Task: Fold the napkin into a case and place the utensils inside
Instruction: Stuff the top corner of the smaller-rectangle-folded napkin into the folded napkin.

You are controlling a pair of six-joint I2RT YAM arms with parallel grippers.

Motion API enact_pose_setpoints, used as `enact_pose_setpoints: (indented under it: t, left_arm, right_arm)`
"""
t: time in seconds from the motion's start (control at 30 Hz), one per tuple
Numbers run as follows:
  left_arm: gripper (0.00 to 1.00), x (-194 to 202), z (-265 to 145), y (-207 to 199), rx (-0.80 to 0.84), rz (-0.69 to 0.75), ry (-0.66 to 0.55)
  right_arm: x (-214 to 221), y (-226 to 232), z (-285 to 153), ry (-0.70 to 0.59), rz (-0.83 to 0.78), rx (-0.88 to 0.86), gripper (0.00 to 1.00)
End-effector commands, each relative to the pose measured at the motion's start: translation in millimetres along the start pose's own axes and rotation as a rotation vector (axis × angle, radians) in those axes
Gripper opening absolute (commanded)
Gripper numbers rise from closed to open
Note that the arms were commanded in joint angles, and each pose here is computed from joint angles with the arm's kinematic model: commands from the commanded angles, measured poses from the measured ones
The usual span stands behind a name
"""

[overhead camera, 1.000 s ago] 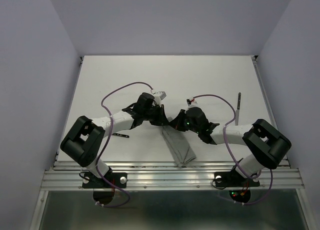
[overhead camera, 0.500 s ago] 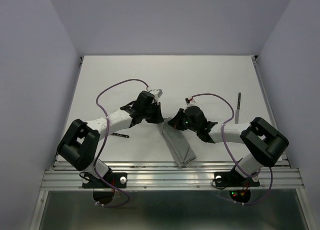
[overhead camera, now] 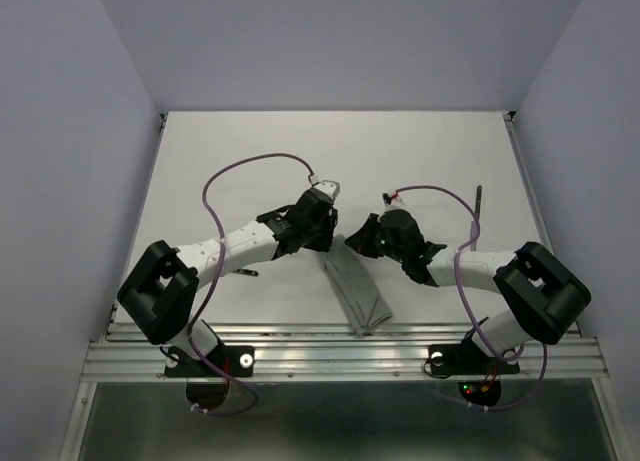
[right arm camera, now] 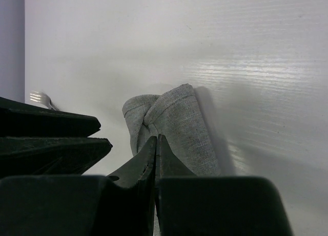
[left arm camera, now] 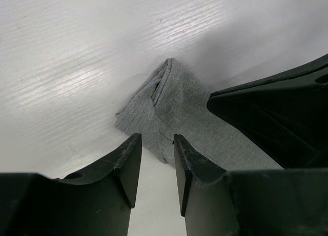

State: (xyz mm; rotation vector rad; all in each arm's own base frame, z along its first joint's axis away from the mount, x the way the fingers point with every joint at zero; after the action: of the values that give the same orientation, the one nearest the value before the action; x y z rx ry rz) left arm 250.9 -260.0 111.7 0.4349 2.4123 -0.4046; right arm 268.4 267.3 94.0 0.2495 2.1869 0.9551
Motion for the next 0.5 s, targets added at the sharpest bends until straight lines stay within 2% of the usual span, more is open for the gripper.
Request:
enact_pose_setpoints:
  t: [0.0, 0.47]
  left_arm:
    - [0.42, -7.8, 4.1, 0.5, -0.063, 0.049, -0.004]
    - [0.38, 3.8, 25.4, -1.8, -0.100, 0.094, 0.042]
  right_arm:
    - [-3.3, 1.7, -0.1, -0.013, -0.015, -0.001, 0.01]
    - [-1.1, 0.0, 1.6, 0.000, -0.007, 0.010, 0.01]
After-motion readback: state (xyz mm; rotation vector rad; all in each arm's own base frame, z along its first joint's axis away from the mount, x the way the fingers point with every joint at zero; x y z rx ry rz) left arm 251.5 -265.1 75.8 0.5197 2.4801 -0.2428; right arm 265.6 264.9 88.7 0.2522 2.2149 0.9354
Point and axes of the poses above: each gripper's point midway between its finger pads, its own z axis out along the fingers, its own y axis along the line the jaws close on, x = y × z, the point moved 3 cm from there along -z, back along the fingers, and after that the axes turned 3 degrees about z, right-handed, at the moved point
